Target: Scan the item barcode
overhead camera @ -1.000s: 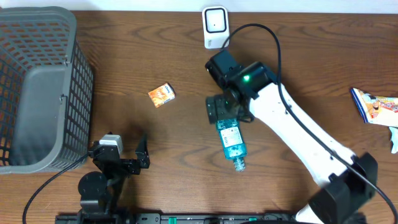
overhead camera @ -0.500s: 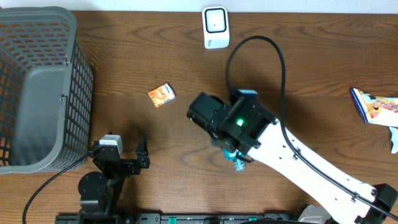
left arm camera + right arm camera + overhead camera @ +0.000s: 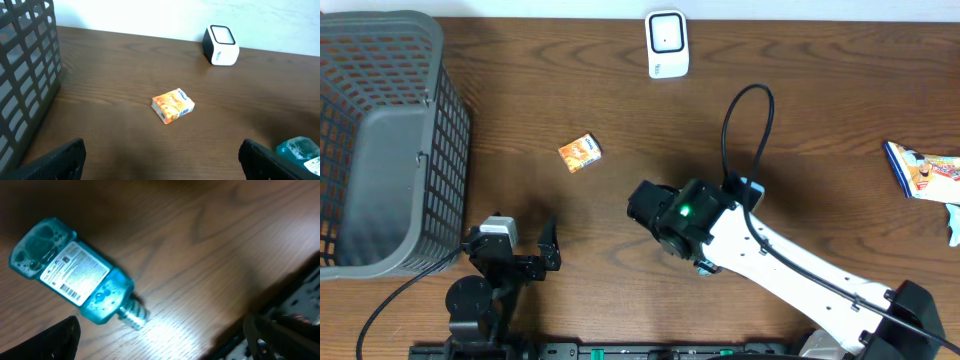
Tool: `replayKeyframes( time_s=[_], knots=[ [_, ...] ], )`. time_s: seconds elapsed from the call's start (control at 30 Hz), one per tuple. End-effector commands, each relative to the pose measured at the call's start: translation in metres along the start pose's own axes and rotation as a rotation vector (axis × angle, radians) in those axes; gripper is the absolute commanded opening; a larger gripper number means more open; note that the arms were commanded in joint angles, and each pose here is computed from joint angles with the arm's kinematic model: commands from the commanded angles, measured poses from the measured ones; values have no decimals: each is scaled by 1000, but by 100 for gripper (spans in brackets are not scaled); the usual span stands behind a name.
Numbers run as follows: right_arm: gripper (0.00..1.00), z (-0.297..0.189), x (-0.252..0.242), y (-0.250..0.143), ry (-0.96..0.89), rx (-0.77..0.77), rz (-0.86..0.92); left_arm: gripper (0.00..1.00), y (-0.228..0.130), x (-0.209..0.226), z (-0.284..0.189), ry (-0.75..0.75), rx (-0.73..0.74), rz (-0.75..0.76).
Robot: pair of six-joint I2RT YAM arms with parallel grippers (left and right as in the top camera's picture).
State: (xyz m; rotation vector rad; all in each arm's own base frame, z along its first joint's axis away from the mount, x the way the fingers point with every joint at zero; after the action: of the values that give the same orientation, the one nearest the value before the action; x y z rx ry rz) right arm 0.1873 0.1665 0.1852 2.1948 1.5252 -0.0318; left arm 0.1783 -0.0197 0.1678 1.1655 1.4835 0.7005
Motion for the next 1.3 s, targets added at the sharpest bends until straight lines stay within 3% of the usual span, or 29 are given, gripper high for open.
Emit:
replayKeyframes(
  time_s=[0.0, 0.43, 1.27],
  knots=[
    [99, 8, 6, -10, 29, 39, -39, 98, 4, -3, -2, -14, -12, 23],
    [99, 19, 60, -37, 375, 146, -533, 98, 4, -3, -2, -14, -12, 23],
    [99, 21, 72, -35, 425, 115, -628, 98, 4, -3, -2, -13, -12, 23]
  ],
)
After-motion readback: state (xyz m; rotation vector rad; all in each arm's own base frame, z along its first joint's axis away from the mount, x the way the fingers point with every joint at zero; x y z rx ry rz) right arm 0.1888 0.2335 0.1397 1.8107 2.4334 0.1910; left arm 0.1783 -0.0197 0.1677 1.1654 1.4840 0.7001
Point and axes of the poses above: each gripper's point midway between its finger pads, its own z axis out along the fingers, its own x axis along the line the jaws close on, y = z × x, the point moved 5 cm from there along -z, back along the fingers, and after that the axes turned 13 degrees about -z, right-handed, at the moved point
